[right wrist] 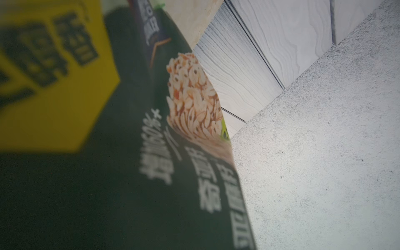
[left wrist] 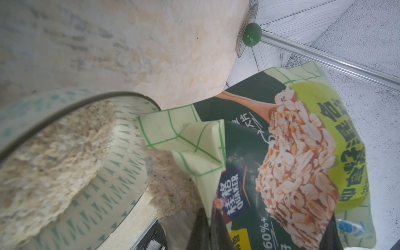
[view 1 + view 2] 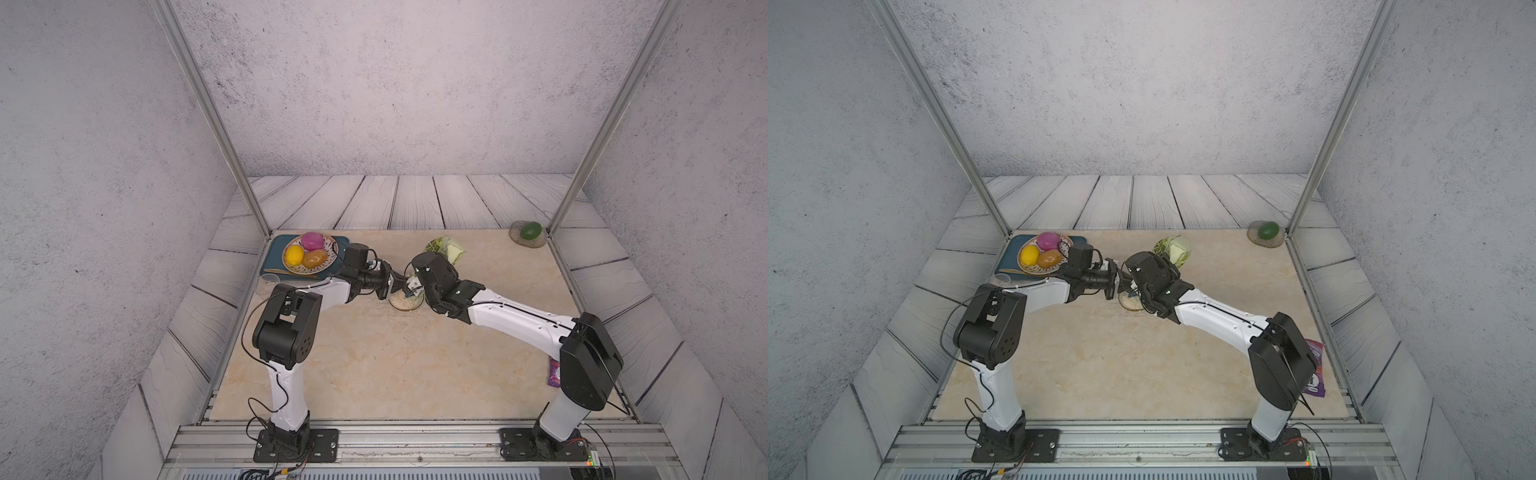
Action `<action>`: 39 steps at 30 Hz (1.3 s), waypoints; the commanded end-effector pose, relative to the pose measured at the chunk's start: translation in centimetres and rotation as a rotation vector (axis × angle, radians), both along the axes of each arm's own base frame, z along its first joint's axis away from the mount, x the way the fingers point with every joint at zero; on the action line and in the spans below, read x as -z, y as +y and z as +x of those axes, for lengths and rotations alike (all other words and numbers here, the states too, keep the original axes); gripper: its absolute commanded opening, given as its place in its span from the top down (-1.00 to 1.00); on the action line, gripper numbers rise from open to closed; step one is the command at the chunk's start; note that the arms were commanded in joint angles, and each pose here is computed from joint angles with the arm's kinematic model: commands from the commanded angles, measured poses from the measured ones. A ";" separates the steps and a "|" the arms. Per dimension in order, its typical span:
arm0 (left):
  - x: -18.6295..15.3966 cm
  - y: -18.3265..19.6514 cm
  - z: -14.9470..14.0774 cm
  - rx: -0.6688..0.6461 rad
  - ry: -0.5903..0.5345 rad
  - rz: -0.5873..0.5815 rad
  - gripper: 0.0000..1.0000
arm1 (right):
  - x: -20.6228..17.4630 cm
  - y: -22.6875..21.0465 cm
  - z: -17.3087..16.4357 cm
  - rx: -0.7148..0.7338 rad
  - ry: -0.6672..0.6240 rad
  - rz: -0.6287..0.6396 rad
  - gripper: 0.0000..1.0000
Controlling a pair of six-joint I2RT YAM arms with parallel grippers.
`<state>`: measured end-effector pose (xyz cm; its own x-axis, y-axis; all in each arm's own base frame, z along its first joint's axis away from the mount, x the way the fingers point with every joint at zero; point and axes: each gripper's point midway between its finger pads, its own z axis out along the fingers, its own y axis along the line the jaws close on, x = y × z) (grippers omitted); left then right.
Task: Pour the oats into the breakfast bowl
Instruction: Pour the oats into the bowl.
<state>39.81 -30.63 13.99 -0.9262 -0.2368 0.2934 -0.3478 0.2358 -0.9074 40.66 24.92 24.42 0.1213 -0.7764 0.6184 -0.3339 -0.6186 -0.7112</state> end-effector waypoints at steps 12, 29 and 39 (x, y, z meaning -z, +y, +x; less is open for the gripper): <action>0.0 0.1 0.1 -0.007 -0.047 0.062 1.00 | -6.5 -1.1 0.3 0.044 -0.164 0.191 1.00; -0.1 0.8 1.0 -0.115 -0.090 0.019 1.00 | -7.3 -1.0 0.2 0.053 -0.173 0.205 1.00; -2.1 1.0 2.4 -0.109 -0.165 0.050 1.00 | -6.9 -0.5 0.3 0.034 -0.156 0.192 1.00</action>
